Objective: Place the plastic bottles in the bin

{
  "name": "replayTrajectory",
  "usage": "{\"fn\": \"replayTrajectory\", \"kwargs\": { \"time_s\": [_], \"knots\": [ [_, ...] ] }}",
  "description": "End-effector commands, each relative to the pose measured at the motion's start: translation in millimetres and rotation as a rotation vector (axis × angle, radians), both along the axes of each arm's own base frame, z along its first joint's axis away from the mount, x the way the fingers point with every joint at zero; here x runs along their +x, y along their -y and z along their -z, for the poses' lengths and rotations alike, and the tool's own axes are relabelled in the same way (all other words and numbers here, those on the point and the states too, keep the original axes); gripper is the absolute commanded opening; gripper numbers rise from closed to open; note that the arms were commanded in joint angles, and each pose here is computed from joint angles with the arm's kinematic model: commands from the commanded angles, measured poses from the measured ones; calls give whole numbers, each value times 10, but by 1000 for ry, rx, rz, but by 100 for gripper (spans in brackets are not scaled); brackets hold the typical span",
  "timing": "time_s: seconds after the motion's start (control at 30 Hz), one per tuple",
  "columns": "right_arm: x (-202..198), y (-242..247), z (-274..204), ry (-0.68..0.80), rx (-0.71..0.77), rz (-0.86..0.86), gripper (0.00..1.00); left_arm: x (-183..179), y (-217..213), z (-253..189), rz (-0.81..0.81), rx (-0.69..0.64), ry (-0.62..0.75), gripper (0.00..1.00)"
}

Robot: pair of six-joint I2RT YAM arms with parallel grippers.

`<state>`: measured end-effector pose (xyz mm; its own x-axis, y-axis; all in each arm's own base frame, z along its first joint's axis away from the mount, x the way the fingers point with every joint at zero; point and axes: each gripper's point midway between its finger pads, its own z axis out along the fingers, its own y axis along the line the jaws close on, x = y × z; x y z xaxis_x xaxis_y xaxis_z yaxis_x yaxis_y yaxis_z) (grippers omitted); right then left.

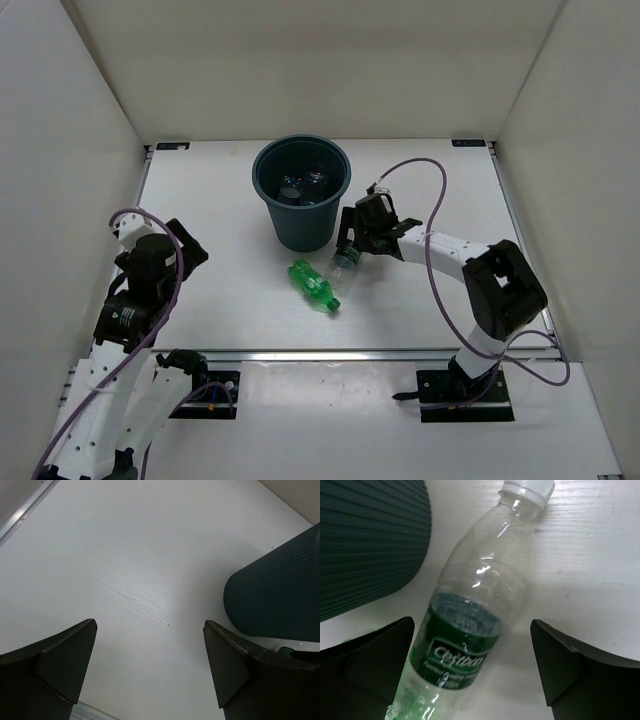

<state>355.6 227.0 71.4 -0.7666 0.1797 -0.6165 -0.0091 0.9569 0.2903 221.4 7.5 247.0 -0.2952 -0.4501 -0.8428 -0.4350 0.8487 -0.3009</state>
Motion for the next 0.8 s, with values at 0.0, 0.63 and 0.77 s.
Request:
{"fn": "replayTrajectory", "kwargs": {
  "time_s": [0.0,0.63,0.77],
  "knots": [
    [169,-49,21,37,46,75,99,-72,0,-22,1,-1,-4,98],
    [330,692,-839,276,-13,189,29,109,222,90,93,-46,5,99],
    [512,780,-1967,597,-8,109,25,153,328,280,137,-61,-44,99]
  ]
}}
